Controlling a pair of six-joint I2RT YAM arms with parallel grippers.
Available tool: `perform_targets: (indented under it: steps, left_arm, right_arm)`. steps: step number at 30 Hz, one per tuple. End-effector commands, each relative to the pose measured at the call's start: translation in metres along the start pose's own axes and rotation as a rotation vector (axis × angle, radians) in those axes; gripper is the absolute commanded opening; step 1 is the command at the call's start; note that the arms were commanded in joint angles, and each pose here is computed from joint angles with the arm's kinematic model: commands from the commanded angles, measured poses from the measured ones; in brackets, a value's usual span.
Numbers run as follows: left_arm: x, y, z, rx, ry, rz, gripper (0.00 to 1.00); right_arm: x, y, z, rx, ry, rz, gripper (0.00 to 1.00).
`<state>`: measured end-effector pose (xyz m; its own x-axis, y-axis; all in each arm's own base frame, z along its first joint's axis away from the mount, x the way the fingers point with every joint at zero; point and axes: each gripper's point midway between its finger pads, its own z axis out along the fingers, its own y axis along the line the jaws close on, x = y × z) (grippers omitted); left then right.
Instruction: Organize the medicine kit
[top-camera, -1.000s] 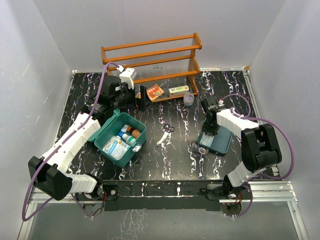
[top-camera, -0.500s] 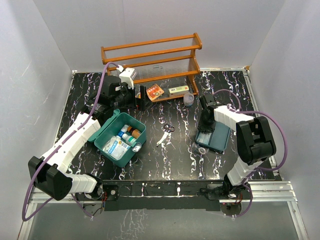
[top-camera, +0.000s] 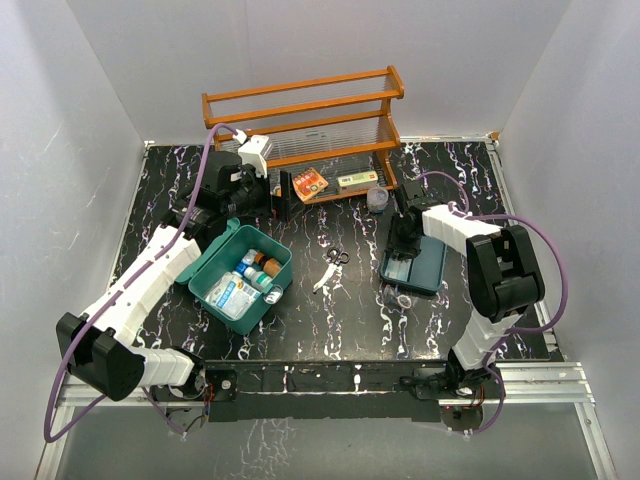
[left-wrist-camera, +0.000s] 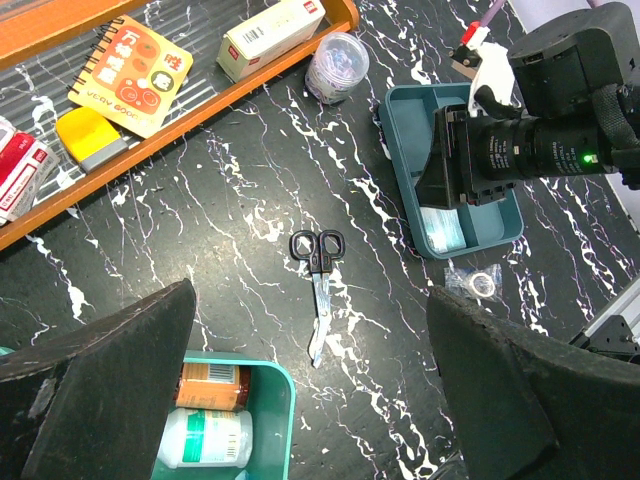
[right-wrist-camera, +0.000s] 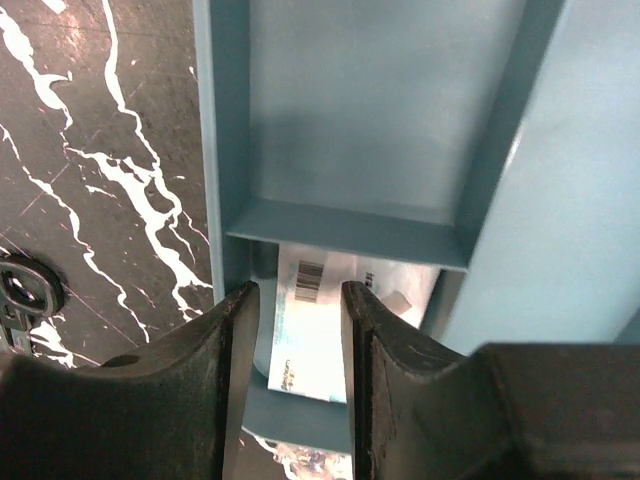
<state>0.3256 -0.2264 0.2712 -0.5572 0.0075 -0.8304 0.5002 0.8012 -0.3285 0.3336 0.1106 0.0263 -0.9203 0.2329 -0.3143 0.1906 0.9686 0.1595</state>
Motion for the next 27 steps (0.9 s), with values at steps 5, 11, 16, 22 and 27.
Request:
perform_targets:
  steps: [5, 11, 16, 22, 27]
  left_arm:
    - [-0.023, -0.009, -0.008, 0.017, -0.055, 0.025, 0.98]
    - [-0.027, -0.005, -0.010, -0.014, -0.070, 0.021, 0.98]
    - [-0.029, -0.002, -0.012, -0.034, -0.075, 0.021, 0.98]
    - [-0.028, -0.002, -0.013, -0.035, -0.074, 0.021, 0.98]
    - [-0.024, -0.003, -0.011, -0.027, -0.067, 0.011, 0.98]
  right_arm:
    - [-0.033, 0.023, -0.057, -0.004, -0.187, 0.004, 0.41]
    - [-0.026, 0.079, -0.071, -0.062, -0.235, -0.052, 0.42]
    - [-0.004, 0.115, -0.065, -0.083, -0.213, -0.088, 0.42]
    - [0.020, 0.088, -0.072, 0.016, -0.209, -0.051, 0.42]
    - [0.050, 0.029, -0.084, 0.157, -0.227, 0.049, 0.42]
